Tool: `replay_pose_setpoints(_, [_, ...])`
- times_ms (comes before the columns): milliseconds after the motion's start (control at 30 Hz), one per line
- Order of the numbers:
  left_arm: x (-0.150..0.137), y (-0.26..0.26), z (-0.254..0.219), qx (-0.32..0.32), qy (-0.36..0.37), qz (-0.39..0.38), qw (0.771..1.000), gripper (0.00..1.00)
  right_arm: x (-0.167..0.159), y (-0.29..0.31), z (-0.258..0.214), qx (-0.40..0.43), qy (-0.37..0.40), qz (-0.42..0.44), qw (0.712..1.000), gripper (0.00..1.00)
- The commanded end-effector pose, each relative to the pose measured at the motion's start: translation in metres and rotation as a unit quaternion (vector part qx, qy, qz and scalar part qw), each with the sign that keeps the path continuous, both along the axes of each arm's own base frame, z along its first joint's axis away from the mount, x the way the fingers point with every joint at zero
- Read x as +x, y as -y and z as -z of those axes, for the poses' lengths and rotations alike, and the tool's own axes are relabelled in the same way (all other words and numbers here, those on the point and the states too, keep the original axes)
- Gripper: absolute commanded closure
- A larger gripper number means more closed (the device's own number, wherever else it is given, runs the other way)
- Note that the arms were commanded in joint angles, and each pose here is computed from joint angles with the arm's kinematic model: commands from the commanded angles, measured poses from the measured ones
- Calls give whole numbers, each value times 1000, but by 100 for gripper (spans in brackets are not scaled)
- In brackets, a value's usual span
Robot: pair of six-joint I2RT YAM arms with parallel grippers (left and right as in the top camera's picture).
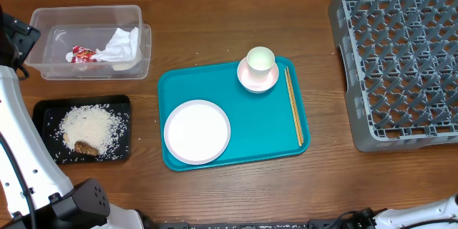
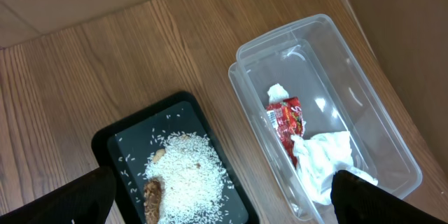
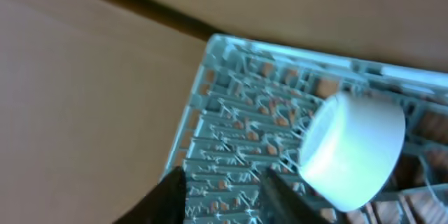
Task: Sort waste into correct bins and load items into the dishwasher
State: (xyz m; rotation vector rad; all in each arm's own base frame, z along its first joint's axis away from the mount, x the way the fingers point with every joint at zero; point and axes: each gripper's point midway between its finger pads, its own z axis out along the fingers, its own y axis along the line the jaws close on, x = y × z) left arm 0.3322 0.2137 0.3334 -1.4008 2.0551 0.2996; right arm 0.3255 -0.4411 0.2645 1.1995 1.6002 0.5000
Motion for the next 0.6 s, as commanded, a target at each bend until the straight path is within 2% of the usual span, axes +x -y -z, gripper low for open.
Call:
replay_pose_setpoints(0, [0, -2, -1, 1, 3, -10, 1000, 0, 13, -14, -22, -36, -3, -7, 999, 61])
replay_pose_setpoints(100, [0, -2, -1, 1, 3, -10, 1000, 0, 31, -17, 4, -36, -65, 33, 997, 61])
replay_pose_setpoints(233, [0, -2, -1, 1, 3, -10, 1000, 0, 61, -24, 34, -87, -144, 53, 984, 60])
replay_pose_setpoints(333, [0, -2, -1, 1, 3, -10, 1000, 0, 78, -23, 63, -108, -197, 92, 970, 52])
replay_pose_setpoints(433, [0, -2, -1, 1, 3, -10, 1000, 0, 82, -21, 93, -116, -250, 119, 954, 54])
replay_pose_setpoints(567, [0, -2, -1, 1, 3, -10, 1000, 0, 79, -19, 115, -111, -279, 128, 945, 55])
